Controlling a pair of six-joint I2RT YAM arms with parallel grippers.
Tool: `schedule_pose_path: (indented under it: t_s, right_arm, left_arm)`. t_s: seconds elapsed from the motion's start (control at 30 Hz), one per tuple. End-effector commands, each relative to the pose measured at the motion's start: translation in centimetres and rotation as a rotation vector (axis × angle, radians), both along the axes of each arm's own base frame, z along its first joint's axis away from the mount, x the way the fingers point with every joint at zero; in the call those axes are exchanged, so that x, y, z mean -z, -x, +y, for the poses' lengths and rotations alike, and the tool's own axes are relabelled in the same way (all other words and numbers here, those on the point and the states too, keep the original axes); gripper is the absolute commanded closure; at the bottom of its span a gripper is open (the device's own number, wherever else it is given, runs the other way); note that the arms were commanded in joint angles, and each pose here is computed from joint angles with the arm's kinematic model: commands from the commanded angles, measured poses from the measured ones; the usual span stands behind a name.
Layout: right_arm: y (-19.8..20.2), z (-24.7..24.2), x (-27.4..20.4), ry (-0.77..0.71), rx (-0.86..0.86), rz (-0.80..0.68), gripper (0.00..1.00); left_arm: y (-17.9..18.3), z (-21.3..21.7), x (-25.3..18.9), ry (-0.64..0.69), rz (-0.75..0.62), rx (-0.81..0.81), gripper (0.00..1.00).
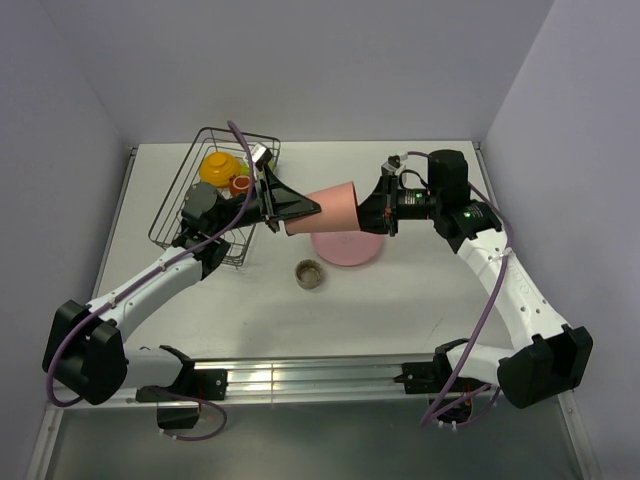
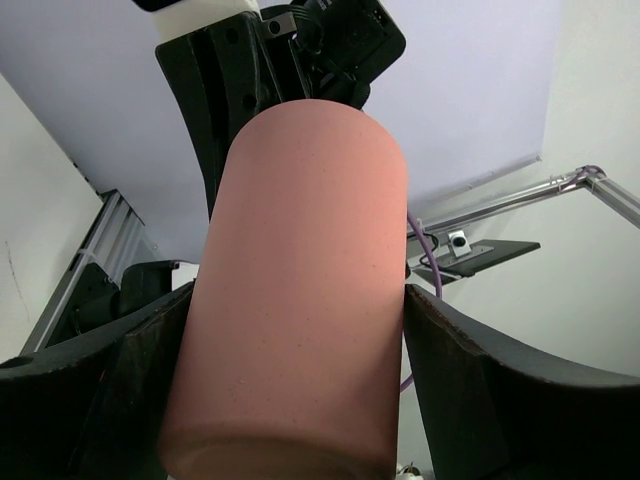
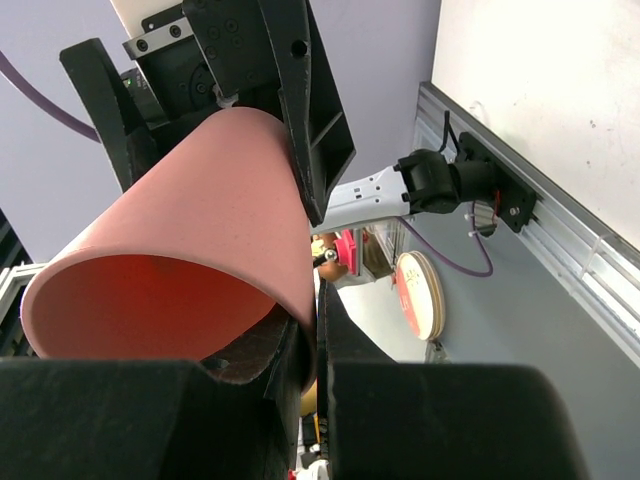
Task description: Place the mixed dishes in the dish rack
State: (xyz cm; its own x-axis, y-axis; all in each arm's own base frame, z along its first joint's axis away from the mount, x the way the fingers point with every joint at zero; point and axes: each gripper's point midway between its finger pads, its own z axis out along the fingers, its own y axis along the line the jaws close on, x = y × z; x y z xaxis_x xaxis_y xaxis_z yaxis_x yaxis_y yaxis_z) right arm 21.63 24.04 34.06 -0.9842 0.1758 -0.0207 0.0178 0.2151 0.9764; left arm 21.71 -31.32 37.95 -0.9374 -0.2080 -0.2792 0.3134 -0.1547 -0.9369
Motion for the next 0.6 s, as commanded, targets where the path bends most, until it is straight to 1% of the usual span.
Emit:
schedule_pose_path:
  t_s: [0.0,0.03,0.07,0.1,0.17,0.2,0.23,0.27,0.3,0.33,0.37,0.43,0.47,0.53,0.57]
  right_arm:
    - [1.0,0.0,0.0,-0.003,-0.02,-0.002,1.0]
    - [1.0,0.0,0.1,-0.003,-0.021,-0.001,1.0]
    - [1.0,0.0,0.1,-0.002,-0.02,-0.001,1.0]
    - [1.1,0.0,0.0,-0.002,-0.019,-0.005,1.0]
    - [0.9,0.0,0.2,0.001,-0.015,-0.001,1.0]
    - [0.9,0.0,0.1,0.001,-0.015,-0.003,1.0]
    - [0.8,0.0,0.1,0.002,-0.016,-0.005,0.97]
    - [0.6,0.0,0.1,0.004,-0.01,-0.008,0.85]
    - [0.4,0.0,0.0,0.006,-0.007,-0.011,0.74]
    - [0.1,-0.1,0.1,0.011,0.001,-0.018,0.61]
    - [0.1,-0.1,0.1,0.02,0.009,-0.015,0.39]
    - [-0.7,-0.7,-0.1,0.038,0.051,-0.044,0.16]
    - [-1.0,-1.0,-0.2,0.044,0.066,-0.052,0.04]
    - [-1.8,-1.9,-0.4,0.074,0.118,-0.083,0.01]
    - [-1.9,-2.4,-0.5,0.101,0.141,-0.071,0.0]
  left_arm:
    - [0.6,1.3,-4.7,0.109,-0.165,-0.074,0.17]
    - [0.6,1.3,-4.8,0.113,-0.168,-0.078,0.24]
    - [0.7,1.4,-4.9,0.116,-0.172,-0.079,0.29]
    - [0.7,1.4,-5.0,0.12,-0.176,-0.083,0.41]
    - [0.8,1.5,-5.1,0.124,-0.178,-0.081,0.52]
    - [0.8,1.4,-5.0,0.123,-0.174,-0.077,0.66]
    - [0.8,1.4,-5.0,0.123,-0.173,-0.076,0.75]
    - [0.8,1.4,-5.0,0.124,-0.171,-0.073,0.82]
    - [0.9,1.5,-4.9,0.124,-0.169,-0.07,0.96]
    - [0.8,1.5,-4.8,0.12,-0.166,-0.069,1.0]
    - [0.6,1.7,-4.7,0.115,-0.167,-0.08,1.0]
    - [0.4,2.3,-4.3,0.094,-0.157,-0.098,1.0]
    - [-0.4,3.1,-4.1,0.083,-0.162,-0.13,1.0]
    - [-0.7,4.4,-4.0,0.068,-0.165,-0.167,1.0]
    - [-2.0,5.7,-3.4,0.04,-0.151,-0.212,1.0]
